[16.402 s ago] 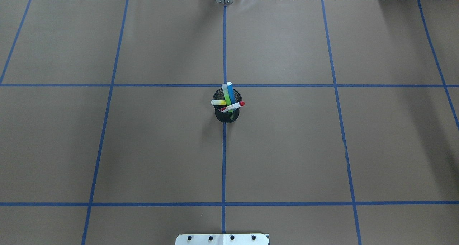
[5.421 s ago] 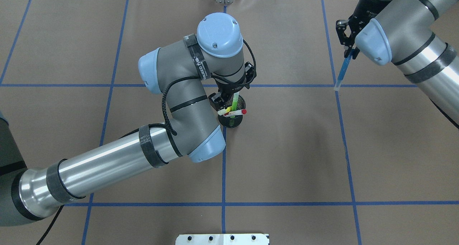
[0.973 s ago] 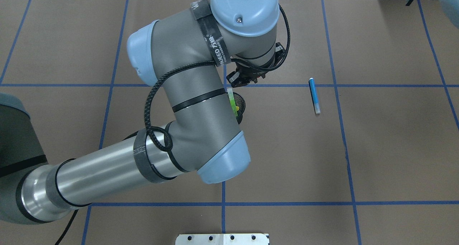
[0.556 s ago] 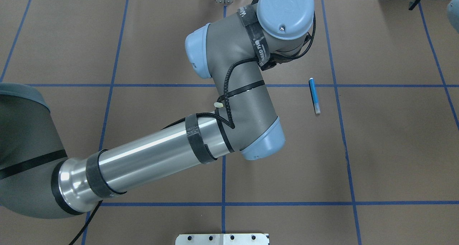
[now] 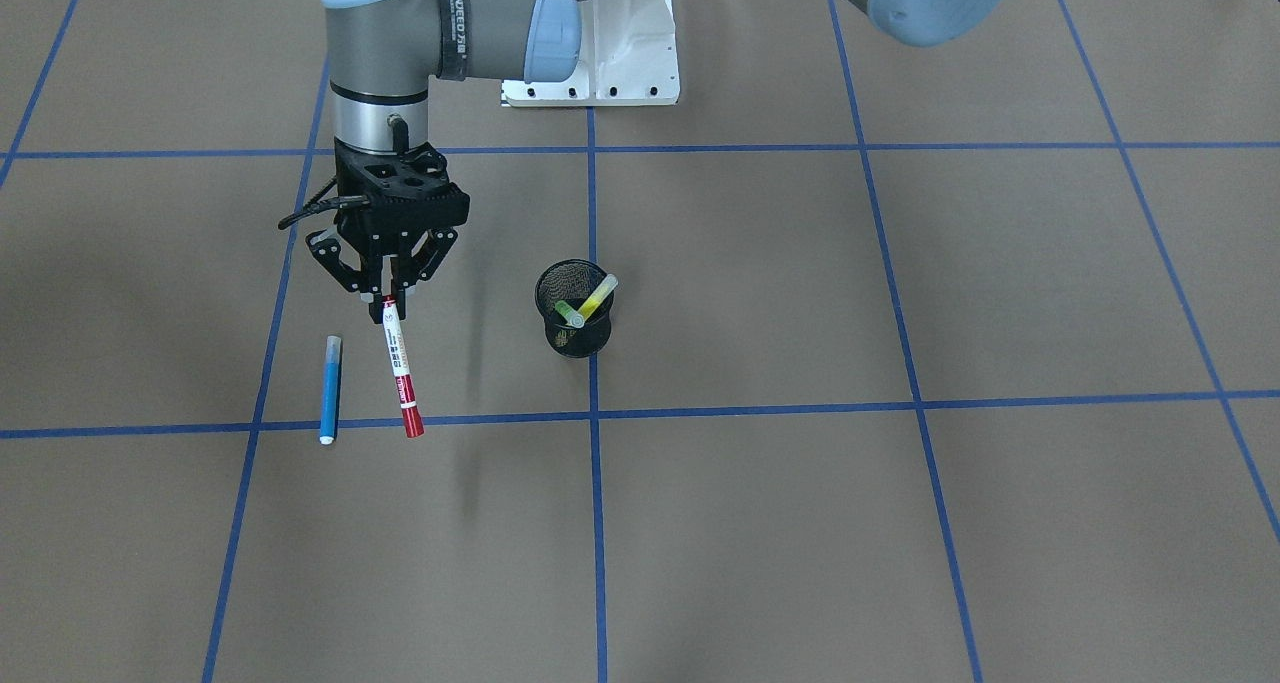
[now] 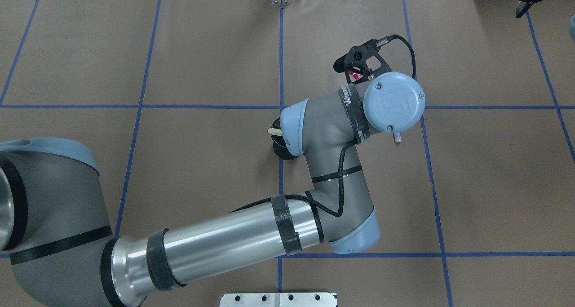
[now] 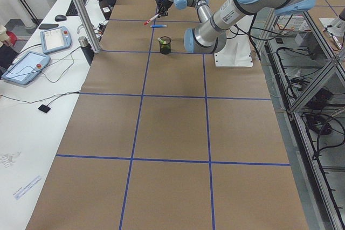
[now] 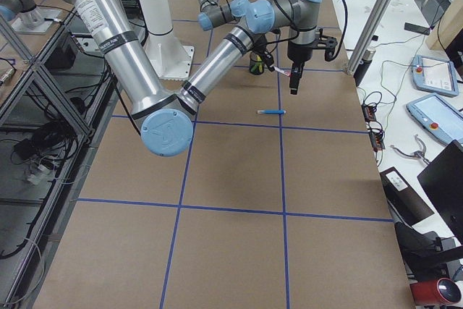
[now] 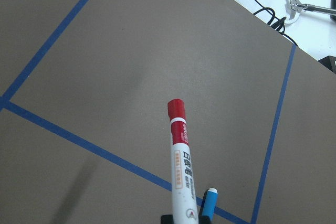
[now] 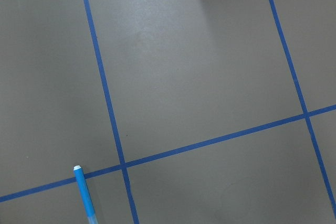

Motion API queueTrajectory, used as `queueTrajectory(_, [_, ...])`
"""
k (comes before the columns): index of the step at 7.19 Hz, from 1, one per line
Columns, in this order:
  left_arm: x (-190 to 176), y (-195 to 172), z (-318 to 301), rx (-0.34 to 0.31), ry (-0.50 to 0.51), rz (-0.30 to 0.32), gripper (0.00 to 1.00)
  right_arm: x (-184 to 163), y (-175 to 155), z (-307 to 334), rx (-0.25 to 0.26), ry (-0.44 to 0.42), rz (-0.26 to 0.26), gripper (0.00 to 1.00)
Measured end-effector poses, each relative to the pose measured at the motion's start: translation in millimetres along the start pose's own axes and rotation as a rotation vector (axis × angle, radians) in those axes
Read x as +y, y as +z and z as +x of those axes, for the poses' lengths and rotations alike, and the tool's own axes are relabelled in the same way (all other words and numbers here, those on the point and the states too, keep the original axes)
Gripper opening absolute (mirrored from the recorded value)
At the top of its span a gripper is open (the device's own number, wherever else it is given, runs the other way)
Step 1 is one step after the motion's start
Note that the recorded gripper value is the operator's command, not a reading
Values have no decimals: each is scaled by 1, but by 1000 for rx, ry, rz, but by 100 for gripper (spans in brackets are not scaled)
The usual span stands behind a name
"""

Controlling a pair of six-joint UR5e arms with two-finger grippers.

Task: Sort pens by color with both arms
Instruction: 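Lay the red-capped marker beside the blue marker with the left gripper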

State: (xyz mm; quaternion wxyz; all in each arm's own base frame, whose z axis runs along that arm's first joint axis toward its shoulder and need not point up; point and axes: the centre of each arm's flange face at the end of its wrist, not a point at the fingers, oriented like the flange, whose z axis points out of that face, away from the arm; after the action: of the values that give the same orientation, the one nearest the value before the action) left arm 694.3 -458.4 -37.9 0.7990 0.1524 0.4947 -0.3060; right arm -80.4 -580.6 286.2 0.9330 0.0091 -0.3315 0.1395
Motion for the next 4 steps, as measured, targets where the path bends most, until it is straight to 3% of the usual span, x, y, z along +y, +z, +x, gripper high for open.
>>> queueTrajectory(1, [22,6,-4,9,18,58,85,-5,5,-1,-8,-8,6,99])
queueTrajectory(3, [50,7,-9,29,37,146,91,-12,11,-1,-15,-17,11,99])
queueTrajectory(4, [54,4,-8,37,40,160,91,-13,12,-1,-16,-18,12,99])
